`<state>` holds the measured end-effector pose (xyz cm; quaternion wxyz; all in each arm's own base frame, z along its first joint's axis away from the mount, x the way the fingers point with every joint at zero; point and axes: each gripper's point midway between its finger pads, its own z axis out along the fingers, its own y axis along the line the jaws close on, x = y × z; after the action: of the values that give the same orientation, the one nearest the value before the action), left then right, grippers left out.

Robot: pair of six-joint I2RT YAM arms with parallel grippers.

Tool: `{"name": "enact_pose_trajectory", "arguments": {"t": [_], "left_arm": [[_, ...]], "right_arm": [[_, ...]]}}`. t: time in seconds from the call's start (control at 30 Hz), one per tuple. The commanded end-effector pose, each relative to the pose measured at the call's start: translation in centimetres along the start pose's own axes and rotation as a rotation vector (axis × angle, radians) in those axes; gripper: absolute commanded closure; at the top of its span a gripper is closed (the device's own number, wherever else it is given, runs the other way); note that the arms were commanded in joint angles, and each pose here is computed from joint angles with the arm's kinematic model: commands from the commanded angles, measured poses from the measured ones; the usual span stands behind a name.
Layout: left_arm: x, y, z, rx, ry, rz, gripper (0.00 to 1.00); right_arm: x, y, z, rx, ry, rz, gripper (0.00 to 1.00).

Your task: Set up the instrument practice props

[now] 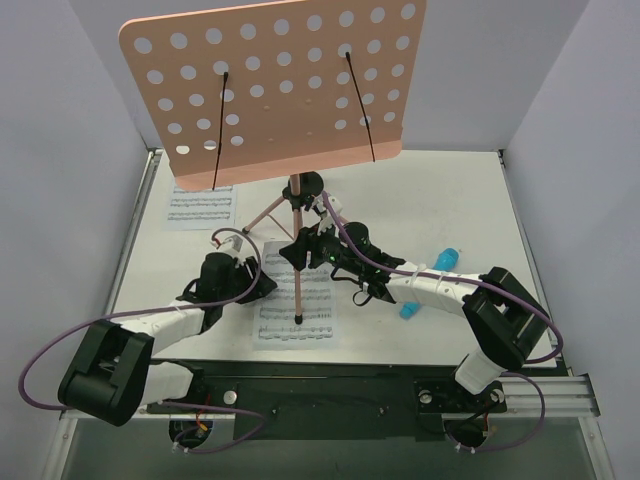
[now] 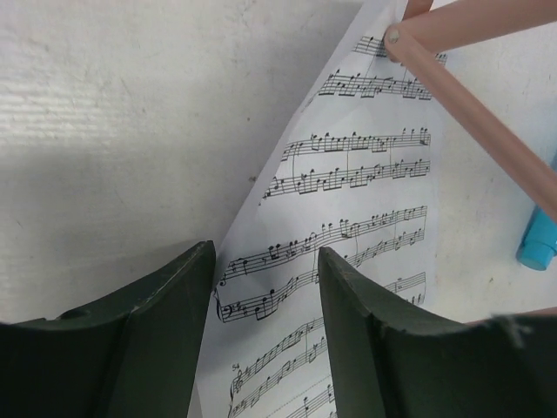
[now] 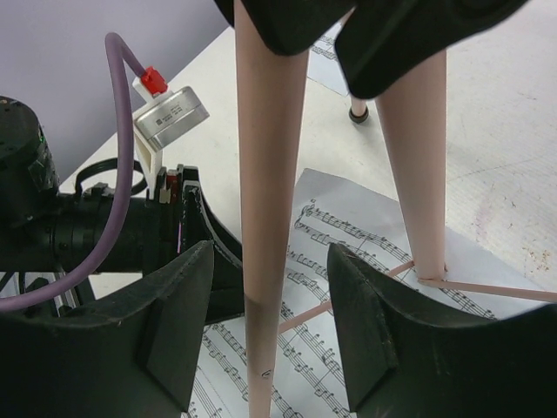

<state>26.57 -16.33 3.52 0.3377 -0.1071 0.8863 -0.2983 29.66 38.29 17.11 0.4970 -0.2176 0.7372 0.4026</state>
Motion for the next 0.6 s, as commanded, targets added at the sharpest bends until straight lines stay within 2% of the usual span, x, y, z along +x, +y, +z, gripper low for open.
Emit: {"name": "enact_pose_trajectory", "arguments": {"t": [0.0,0.3,0.37,0.43,0.47,0.57], "left_arm": [[-3.3,-1.0,0.2,-0.008,-0.087,0.130,0.41],[-4.0,-1.4,1.3,0.016,-0.091,0.225,0.50],[-3.8,-1.4,1.5,0.023,-0.079,0.236,0.61],[-3.5,-1.5,1.7,0.034,-0.066,0.242,0.76],[-3.5,-1.5,1.8,0.035,-0.062,0.240,1.00],[-3.2,-1.6,1.8,0.046,-0.048,0.246,1.00]], "right_arm": [[-2.5,1.4,0.1,-0.040,-0.063,-0.018,0.50],[-2.5,1.4,0.0,-0.041,-0.053,-0.024,0.50],[-2.5,1.4,0.0,-0.040,-0.052,-0.026,0.50],[-2.4,1.4,0.0,-0.040,-0.050,-0.027,0.50],[-2.5,1.4,0.1,-0.040,-0.052,-0.027,0.50],[-2.5,1.3,0.2,-0.040,-0.050,-0.035,0.50]]}}
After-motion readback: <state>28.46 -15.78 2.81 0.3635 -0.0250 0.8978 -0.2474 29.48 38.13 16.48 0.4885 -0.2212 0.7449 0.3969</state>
